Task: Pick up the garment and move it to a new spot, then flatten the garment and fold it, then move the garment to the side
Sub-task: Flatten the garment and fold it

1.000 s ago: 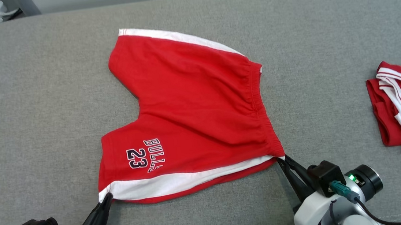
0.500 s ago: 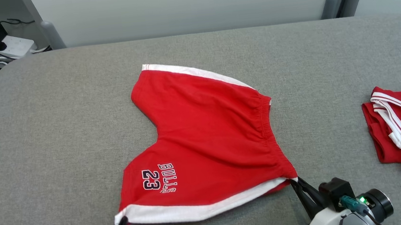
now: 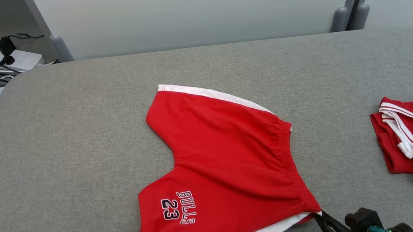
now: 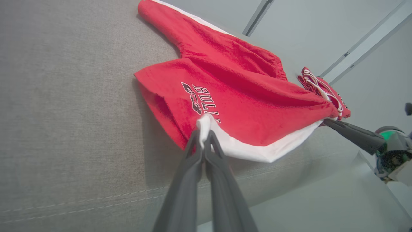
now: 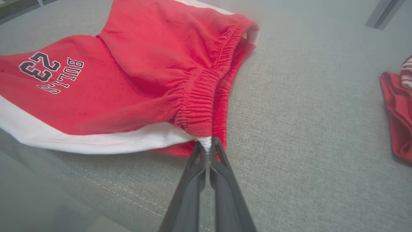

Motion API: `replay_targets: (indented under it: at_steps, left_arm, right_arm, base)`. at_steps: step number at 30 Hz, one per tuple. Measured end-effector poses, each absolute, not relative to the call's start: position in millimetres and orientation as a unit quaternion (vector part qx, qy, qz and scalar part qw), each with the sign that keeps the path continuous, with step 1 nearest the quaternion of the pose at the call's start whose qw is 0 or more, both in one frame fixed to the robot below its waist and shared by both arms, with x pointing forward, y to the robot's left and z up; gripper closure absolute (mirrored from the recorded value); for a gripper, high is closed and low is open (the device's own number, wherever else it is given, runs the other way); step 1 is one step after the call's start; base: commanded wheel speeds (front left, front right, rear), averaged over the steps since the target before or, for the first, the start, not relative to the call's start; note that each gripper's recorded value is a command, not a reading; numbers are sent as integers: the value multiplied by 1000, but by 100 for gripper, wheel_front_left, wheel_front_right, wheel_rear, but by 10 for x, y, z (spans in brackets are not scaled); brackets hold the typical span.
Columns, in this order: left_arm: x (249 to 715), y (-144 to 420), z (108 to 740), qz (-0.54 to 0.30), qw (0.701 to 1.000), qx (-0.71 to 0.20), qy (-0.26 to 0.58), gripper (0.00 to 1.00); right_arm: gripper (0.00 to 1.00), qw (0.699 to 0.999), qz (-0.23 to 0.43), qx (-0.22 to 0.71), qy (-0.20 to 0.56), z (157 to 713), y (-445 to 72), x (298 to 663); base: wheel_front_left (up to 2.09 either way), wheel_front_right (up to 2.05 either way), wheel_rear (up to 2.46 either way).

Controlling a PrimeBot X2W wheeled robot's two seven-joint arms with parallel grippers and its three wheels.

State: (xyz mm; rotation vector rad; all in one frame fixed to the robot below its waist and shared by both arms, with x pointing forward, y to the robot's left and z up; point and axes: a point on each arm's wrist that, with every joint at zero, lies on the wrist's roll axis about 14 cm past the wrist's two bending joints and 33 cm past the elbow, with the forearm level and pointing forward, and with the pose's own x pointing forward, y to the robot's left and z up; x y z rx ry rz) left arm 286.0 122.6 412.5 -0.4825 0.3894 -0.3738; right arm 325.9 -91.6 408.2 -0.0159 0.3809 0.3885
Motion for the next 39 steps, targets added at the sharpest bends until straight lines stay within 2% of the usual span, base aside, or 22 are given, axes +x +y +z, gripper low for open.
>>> replay_targets:
  at_steps: [5,9,12,19,30,39]
  left_arm:
    - [2873,1206,4172,-194,934,-234,187,100]
    - [3059,1207,4412,-210,935,-239,155,100]
    - [3315,1120,4746,-255,932,-230,114,100]
    - [4070,1249,5354,-286,936,-205,26,100]
    - [4915,1376,5146,-300,941,-151,31,100]
    - [5404,1193,4799,-331,934,-130,45,100]
  right_arm:
    - [100,964,188,2,189,4079,-920,3254]
    - [100,967,183,22,175,4165,-867,3371]
    - [100,972,182,39,140,4343,-805,3602]
    - [100,981,163,77,71,4625,-881,4186]
    - [100,978,162,133,15,4655,-875,4777]
    - [100,975,144,168,16,4508,-1013,4838]
  base:
    - [0,0,0]
    - [0,0,0]
    - [0,0,0]
    - [0,0,0]
    - [0,0,0]
    - [0,0,0]
